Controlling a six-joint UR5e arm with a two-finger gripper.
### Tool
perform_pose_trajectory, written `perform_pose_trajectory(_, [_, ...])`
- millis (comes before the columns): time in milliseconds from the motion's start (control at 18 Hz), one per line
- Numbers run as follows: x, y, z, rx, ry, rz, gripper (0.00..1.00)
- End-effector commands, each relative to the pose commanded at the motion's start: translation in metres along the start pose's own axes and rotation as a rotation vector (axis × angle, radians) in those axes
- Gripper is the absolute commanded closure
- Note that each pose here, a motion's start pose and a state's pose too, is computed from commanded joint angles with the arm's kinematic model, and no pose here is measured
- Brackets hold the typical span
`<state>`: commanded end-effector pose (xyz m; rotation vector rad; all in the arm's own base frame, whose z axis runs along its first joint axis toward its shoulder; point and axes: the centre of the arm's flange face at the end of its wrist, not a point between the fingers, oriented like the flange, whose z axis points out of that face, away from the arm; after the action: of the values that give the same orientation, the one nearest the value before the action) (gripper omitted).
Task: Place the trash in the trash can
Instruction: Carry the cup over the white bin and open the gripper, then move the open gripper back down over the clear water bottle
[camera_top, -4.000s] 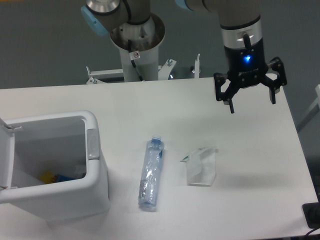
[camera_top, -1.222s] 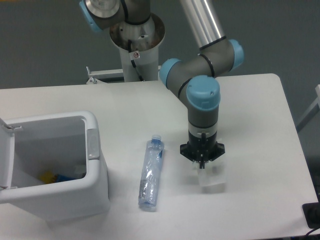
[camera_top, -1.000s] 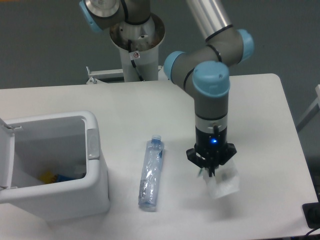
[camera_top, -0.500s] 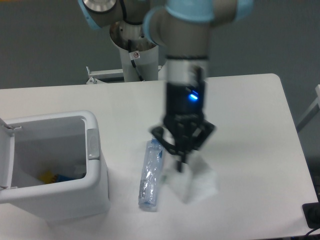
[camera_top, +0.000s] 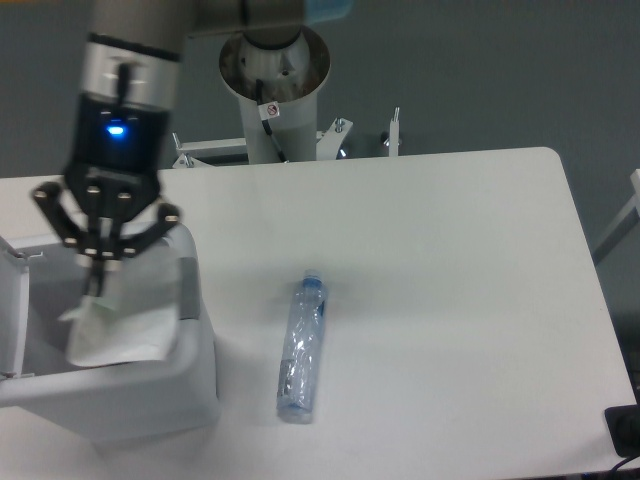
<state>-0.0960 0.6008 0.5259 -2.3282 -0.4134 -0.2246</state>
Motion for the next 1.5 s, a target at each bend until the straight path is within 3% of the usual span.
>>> perform_pose_trajectory(111, [0.003,0.007,0.006,-0.014,0.006,0.007,0.88])
perform_pose_trajectory(167, [0.002,0.013,0.011,-0.029,0.006,0.008,0.69])
perform_pose_trajectory(278, [0.004,0.012,0.003,-0.019,0.002,0.007,0.2])
perform_pose_trajectory(333, [0.005,0.007,-0.004,-0.003,0.002,0.005,0.02])
perform_pose_trajectory(611, [-0.022,-0.01,-0.049,0.072,-0.043,-0.081,0.0])
perform_pose_trajectory(944, [-0.202,-0.008,-0.084,0.118,-0.241,-0.319,0.0])
perform_pose_trajectory(1056, [-0.253,0.003,-0.068,0.079,-0.273,-0.346,0.0])
perform_pose_trajectory(1278, [-0.333,0.04,0.007,-0.095,-0.271,-0.209,0.0])
perform_pose_trajectory(1500, [-0.362,0.071,0.07,-0.22,-0.22,-0.06,0.0])
